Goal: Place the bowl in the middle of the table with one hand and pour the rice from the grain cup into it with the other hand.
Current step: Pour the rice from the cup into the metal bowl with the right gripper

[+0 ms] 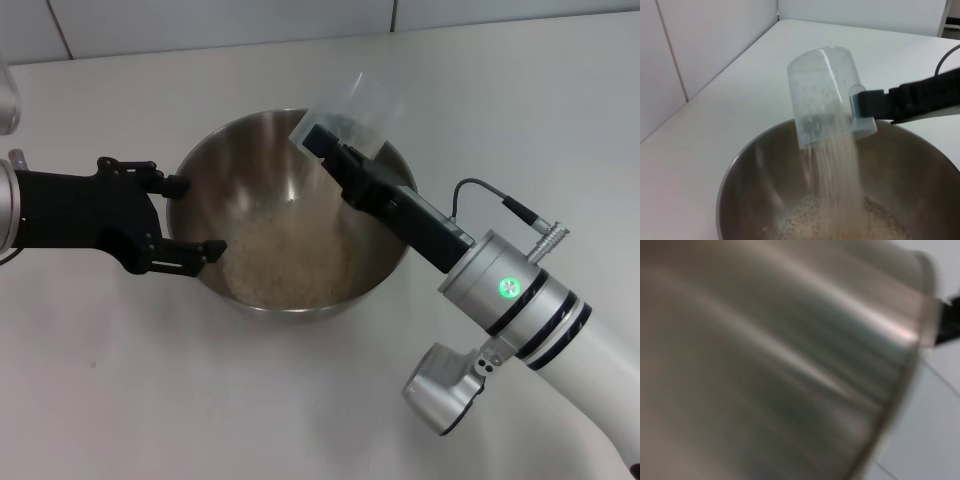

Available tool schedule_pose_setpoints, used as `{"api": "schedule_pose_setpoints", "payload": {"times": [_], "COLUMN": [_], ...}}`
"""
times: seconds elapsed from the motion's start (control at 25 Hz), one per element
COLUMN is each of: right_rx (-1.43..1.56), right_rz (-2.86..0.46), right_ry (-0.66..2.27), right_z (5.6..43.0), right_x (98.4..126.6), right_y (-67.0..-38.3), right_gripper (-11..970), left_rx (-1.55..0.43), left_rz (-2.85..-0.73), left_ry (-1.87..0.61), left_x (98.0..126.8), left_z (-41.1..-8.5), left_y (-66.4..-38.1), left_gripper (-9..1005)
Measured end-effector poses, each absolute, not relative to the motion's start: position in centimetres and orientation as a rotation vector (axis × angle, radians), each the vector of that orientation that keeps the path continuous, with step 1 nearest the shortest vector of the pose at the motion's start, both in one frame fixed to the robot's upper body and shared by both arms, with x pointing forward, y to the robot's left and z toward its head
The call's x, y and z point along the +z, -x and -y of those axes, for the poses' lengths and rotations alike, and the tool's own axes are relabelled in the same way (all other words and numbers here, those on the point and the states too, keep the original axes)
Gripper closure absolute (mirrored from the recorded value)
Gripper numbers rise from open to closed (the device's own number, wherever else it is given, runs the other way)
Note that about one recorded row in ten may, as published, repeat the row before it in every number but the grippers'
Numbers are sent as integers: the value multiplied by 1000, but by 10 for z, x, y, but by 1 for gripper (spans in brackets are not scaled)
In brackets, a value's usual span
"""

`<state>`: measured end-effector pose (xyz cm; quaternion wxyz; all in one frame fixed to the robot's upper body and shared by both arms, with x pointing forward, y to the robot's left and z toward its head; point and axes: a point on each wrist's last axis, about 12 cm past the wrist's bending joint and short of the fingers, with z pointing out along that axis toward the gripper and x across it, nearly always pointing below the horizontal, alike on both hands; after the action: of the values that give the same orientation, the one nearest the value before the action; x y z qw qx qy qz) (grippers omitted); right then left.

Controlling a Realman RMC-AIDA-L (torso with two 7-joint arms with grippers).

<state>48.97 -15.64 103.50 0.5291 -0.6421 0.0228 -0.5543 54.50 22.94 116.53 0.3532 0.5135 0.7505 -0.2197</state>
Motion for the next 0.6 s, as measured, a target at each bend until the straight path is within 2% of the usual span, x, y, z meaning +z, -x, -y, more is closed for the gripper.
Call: {"api": "schedule_pose_setpoints", "payload": {"times": [0.36, 0.48, 0.6], "right_rx": [-1429, -1429, -1375], "right_rz": [98, 68, -95], "right_ry": [1606, 1604, 1554], "right_z": [153, 153, 150], "right_x": [1032, 1032, 1036], "right_y": [-493, -492, -493], "right_gripper": [904, 901, 899], "left_rx": [-553, -552, -551], "left_rz": [-1952, -1953, -1949], "left_ry": [-1342, -1343, -1346], "left_x": [1166, 1167, 1168], "left_z": [-228, -228, -227], "left_y": [-546, -547, -547], "left_gripper": [145, 145, 145]}}
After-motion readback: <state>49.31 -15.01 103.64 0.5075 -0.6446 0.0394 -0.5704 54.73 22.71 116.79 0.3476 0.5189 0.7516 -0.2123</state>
